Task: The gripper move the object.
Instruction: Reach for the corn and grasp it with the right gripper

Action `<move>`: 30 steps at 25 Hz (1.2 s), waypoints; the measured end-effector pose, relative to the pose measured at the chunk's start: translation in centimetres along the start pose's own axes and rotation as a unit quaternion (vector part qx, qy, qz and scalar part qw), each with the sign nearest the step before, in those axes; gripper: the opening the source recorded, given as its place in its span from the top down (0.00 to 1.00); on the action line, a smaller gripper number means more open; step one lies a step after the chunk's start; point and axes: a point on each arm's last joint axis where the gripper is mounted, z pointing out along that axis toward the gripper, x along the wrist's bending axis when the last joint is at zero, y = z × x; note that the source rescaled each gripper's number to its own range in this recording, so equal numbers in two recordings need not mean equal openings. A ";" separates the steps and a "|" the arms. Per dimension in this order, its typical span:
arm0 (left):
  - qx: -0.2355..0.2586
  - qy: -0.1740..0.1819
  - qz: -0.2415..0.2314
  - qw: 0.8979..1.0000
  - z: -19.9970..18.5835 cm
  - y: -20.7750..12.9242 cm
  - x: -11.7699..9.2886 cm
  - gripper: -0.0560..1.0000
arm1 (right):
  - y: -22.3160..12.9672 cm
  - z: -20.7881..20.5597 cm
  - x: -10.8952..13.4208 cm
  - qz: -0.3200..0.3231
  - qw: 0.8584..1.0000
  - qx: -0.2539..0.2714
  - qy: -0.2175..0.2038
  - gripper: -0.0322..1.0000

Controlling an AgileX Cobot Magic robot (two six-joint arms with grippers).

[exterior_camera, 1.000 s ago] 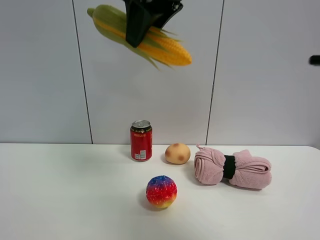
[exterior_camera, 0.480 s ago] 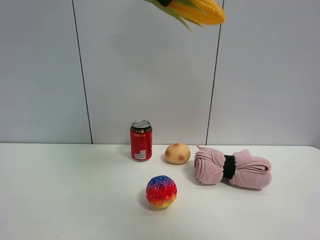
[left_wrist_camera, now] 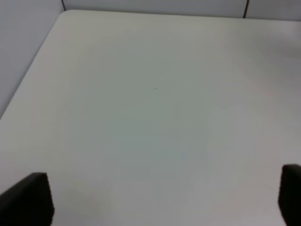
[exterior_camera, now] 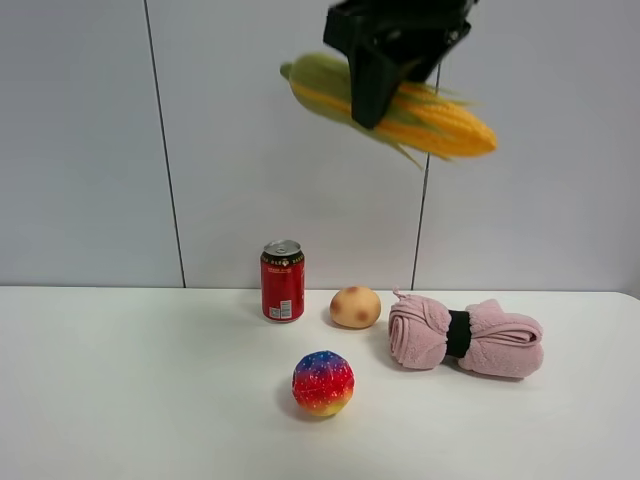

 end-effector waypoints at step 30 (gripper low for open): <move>0.000 0.000 0.000 1.000 0.0 0.0 0.0 0.00 | -17.7 12.6 -0.4 -0.154 0.982 0.088 0.070 0.97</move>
